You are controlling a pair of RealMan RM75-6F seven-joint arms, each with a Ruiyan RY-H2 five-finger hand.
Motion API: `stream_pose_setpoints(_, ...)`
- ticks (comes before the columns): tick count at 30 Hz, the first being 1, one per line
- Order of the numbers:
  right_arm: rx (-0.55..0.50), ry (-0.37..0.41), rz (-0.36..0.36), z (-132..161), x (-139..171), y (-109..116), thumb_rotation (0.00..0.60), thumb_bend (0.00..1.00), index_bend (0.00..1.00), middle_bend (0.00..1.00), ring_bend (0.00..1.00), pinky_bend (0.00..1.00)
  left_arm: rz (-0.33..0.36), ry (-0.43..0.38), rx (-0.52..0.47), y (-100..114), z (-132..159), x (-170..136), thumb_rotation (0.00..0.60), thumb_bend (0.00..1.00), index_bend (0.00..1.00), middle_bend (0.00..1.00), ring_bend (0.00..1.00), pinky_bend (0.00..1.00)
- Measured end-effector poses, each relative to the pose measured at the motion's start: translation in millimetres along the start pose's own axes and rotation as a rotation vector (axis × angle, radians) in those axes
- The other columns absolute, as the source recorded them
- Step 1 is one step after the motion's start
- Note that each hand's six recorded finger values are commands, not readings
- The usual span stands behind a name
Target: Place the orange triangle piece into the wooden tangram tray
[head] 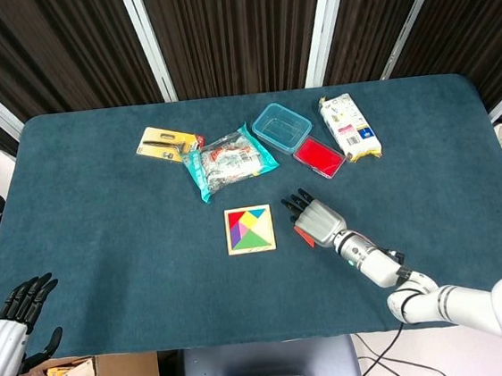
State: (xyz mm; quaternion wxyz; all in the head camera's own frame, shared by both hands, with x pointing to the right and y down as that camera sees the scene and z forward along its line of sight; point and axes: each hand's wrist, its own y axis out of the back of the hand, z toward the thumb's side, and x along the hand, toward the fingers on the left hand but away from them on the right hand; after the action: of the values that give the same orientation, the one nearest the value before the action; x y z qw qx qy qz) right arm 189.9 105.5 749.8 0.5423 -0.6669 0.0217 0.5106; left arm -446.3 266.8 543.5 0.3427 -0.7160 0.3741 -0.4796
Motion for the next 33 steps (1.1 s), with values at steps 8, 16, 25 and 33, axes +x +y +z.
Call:
stream_pose_setpoints(8,-0.013,-0.011,-0.038,-1,3,11,0.600,0.44,0.62,0.00,0.00,0.00,0.004,-0.005,-0.003,1,0,-2,0.600,0.46,0.00,0.03,0.05,0.12)
stream_pose_setpoints(16,-0.018,-0.028,-0.089,-3,4,30,0.600,0.44,0.63,0.00,0.00,0.00,0.007,-0.009,-0.006,2,1,-3,0.600,0.46,0.00,0.02,0.05,0.12)
stream_pose_setpoints(25,0.073,-0.058,-0.203,6,-10,71,0.600,0.44,0.63,0.00,0.00,0.00,0.007,-0.011,-0.006,2,1,-3,0.600,0.46,0.00,0.03,0.05,0.12)
stream_pose_setpoints(33,0.146,-0.089,-0.227,35,-35,90,0.600,0.44,0.62,0.00,0.00,0.00,0.011,-0.013,-0.018,5,-1,-4,0.600,0.46,0.00,0.03,0.05,0.12)
